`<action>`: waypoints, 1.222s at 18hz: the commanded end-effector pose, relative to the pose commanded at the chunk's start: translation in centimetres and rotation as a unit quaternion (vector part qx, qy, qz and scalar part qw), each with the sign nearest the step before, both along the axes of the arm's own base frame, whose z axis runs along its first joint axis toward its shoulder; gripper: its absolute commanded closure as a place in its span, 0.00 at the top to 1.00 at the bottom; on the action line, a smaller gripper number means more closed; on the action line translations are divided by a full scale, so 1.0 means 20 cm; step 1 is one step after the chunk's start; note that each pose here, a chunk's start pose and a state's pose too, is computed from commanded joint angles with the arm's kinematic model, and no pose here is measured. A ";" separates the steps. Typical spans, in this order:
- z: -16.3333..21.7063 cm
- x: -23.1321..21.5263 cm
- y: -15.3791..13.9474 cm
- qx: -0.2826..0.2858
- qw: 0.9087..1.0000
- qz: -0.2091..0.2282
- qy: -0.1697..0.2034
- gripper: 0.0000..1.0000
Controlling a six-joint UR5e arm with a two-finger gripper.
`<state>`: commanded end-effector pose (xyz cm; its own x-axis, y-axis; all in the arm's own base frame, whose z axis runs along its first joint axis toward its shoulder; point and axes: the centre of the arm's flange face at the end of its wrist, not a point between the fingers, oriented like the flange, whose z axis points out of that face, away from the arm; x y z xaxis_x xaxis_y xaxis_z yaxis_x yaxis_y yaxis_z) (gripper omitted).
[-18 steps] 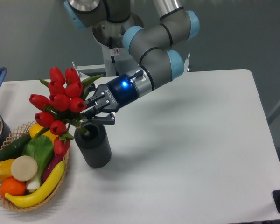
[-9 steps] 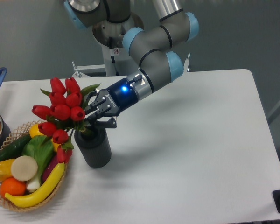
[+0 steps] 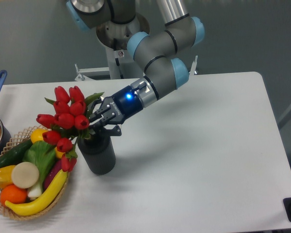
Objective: Insert the flowers into the vase
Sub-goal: 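Lower the tulip stems into the black vase opening, then open the gripper to release the tulip stems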
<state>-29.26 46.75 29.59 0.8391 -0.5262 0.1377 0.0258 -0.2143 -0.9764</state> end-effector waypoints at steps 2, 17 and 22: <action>-0.01 0.00 0.00 -0.001 1.000 0.001 0.001 0.23; -0.06 -0.05 0.01 -0.003 1.000 -0.002 0.021 0.68; -0.06 -0.06 0.01 -0.004 1.000 0.000 0.023 0.83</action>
<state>-30.39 46.86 28.40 0.8442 -0.5260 0.1029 -0.0196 -0.2222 -0.9748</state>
